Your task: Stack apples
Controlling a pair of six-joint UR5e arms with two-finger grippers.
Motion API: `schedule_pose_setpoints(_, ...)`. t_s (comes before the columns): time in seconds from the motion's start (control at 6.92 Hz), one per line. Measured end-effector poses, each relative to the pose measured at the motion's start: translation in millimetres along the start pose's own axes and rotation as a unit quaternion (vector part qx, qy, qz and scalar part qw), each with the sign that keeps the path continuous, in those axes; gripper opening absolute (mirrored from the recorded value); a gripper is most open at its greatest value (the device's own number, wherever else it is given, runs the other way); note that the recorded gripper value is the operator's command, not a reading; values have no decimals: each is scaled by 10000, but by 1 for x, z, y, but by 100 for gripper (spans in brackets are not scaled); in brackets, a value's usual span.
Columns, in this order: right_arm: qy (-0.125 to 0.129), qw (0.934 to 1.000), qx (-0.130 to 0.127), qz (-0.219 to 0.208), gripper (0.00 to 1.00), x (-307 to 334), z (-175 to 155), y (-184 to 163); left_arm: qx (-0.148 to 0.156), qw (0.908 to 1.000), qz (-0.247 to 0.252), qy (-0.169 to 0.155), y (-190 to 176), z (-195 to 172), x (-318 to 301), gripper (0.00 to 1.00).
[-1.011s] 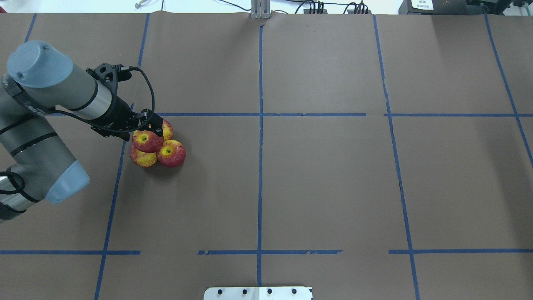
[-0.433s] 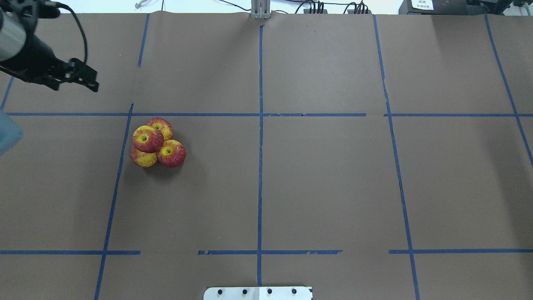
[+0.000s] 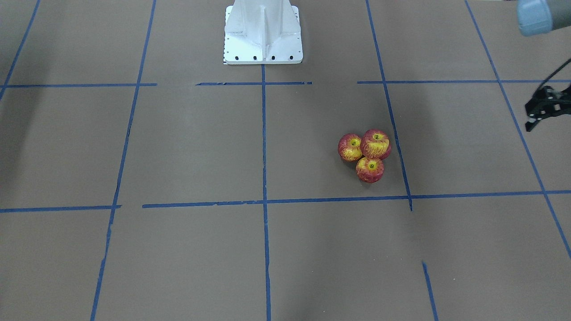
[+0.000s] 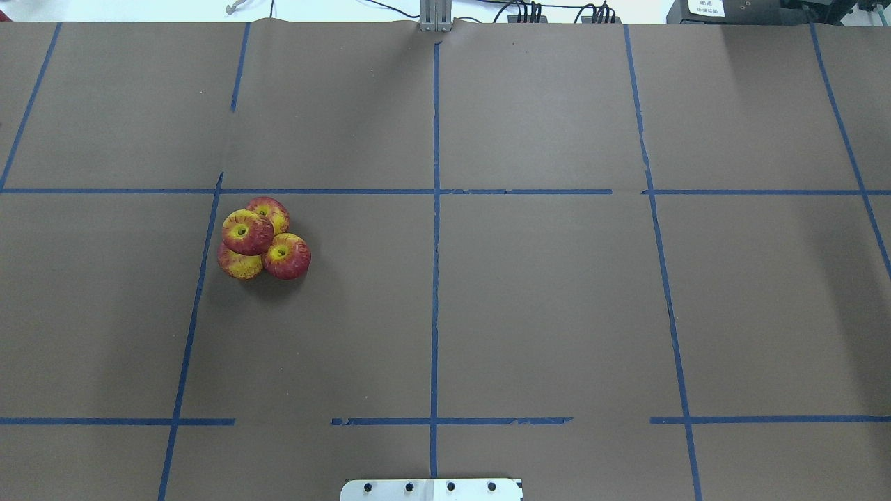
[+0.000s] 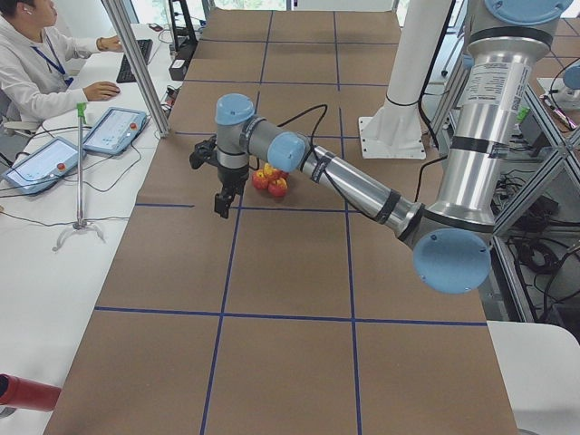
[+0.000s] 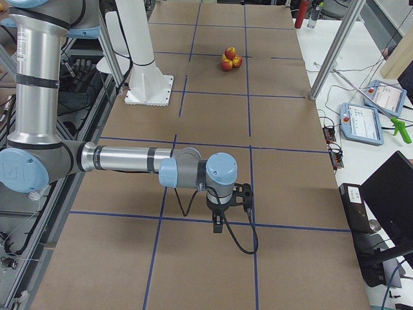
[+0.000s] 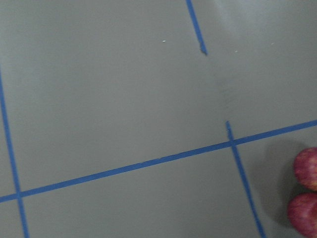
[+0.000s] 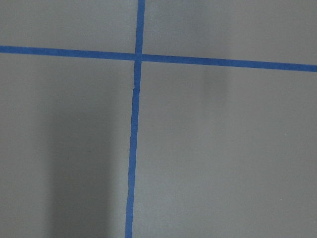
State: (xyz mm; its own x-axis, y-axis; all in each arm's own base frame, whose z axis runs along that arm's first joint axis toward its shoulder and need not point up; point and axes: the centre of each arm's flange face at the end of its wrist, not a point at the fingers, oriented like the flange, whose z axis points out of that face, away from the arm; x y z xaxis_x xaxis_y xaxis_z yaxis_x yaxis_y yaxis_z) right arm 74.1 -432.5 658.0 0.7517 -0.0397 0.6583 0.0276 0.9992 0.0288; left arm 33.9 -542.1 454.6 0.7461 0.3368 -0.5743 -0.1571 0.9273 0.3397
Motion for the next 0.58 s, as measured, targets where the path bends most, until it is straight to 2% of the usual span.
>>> schedule_pose_setpoints(0.14,0,10000,0,-1,100,0,0,0,-118,9997,201,-11,22,3,-58,100)
schedule_pose_setpoints(0.29,0,10000,0,-1,100,0,0,0,-229,9996,137,8,45,-1,-107,100)
schedule_pose_setpoints(0.58,0,10000,0,-4,100,0,0,0,-442,9988,-164,124,74,-1,-141,100)
